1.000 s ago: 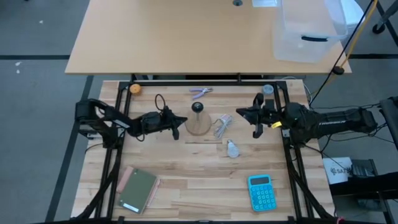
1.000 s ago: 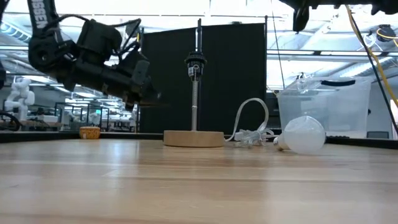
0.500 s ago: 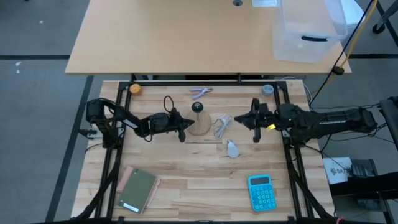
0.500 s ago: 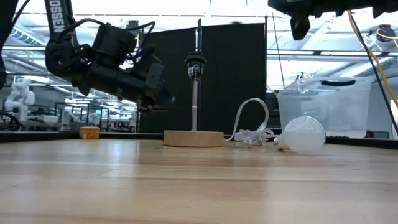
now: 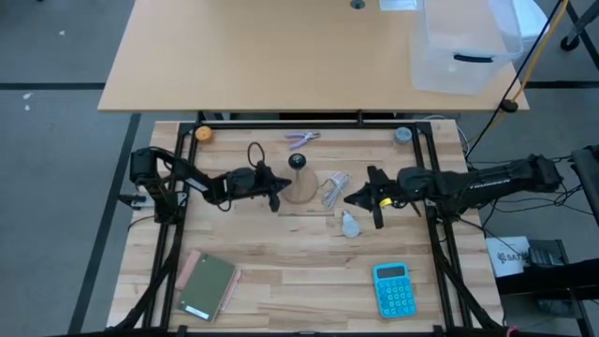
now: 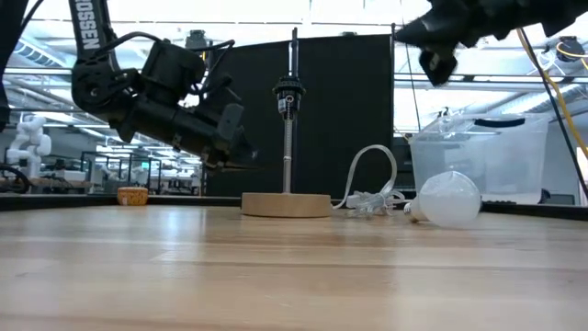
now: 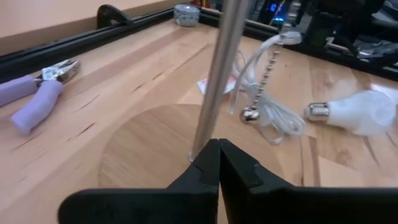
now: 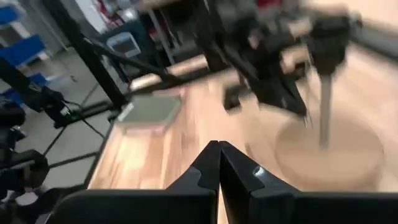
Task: Screw lightbulb
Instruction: Insert the light bulb on the brown lamp
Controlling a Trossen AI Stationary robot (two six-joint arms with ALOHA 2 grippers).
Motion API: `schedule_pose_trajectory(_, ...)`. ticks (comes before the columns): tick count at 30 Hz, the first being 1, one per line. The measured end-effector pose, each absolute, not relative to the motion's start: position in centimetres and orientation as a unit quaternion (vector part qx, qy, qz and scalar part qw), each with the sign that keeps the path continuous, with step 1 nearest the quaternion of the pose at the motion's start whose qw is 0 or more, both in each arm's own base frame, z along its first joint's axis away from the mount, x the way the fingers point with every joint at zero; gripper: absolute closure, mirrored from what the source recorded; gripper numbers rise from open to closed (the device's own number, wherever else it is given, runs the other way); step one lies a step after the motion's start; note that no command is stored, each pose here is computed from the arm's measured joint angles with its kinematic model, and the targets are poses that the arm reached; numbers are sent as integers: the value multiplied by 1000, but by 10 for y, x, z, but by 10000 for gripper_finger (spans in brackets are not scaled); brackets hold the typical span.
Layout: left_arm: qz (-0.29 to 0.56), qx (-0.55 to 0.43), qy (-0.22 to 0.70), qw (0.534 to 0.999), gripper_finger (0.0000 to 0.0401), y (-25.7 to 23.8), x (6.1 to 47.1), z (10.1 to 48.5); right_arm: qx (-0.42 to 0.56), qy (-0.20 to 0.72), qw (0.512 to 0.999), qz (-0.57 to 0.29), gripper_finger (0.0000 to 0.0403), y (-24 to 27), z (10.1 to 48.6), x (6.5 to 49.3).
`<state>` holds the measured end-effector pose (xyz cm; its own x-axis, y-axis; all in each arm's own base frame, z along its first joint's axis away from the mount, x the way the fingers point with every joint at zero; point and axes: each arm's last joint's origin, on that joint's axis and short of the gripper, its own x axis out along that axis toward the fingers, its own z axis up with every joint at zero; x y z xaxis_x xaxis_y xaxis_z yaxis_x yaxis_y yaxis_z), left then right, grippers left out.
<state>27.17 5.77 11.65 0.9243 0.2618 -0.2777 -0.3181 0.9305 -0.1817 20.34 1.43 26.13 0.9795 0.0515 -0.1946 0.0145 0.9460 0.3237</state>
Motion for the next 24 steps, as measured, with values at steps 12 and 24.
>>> schedule_pose_trajectory(12,151,-112,130,974,329,59,272,116,95,40,995,16,365,14,273,205)
schedule_pose_trajectory(24,141,-86,173,971,284,64,302,113,48,118,991,33,207,26,298,221)
